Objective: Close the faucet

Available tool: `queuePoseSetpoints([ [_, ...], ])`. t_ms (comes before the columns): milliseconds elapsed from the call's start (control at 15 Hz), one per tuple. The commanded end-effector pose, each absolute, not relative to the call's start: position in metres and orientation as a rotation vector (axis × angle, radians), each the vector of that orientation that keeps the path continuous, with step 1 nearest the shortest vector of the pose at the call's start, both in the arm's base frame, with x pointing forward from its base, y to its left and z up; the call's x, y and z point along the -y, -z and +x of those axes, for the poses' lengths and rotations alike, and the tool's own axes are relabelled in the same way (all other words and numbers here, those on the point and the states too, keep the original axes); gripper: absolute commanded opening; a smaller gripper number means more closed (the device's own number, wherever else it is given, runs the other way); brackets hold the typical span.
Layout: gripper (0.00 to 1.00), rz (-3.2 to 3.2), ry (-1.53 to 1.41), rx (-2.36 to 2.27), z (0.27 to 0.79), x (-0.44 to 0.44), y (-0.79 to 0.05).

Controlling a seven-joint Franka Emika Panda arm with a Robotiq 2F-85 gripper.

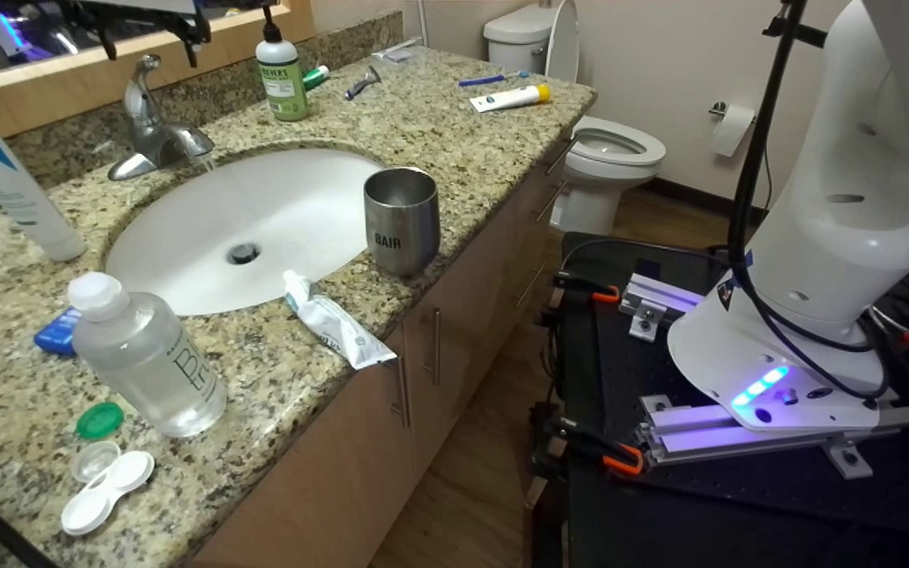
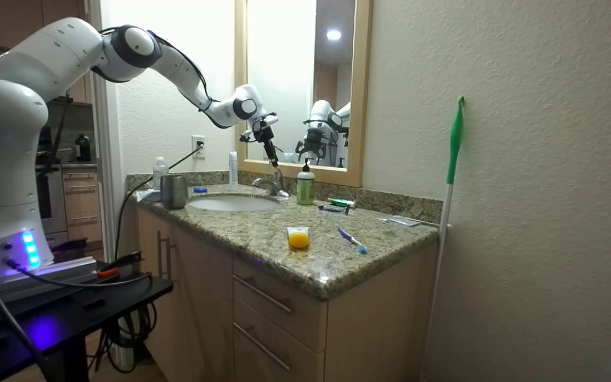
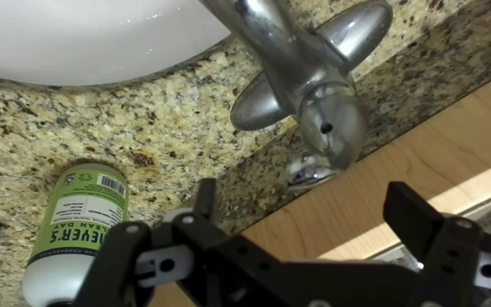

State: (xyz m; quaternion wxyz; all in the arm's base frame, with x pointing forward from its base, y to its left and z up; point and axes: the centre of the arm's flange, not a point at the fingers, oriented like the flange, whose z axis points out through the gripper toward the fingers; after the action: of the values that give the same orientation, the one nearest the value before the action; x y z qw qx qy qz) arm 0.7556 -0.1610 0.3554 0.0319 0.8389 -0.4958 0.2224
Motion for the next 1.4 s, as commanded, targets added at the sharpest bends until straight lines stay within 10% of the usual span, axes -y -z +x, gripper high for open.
queuePoseSetpoints([
  [0, 1.0, 2.568, -0.679, 1.547, 0.755, 0.162, -0.356],
  [933, 1.0, 2.528, -0.579, 1.611, 0.748, 0.18, -0.347],
  [1333, 1.0, 2.54, -0.062, 1.621, 0.767, 0.223, -0.263],
])
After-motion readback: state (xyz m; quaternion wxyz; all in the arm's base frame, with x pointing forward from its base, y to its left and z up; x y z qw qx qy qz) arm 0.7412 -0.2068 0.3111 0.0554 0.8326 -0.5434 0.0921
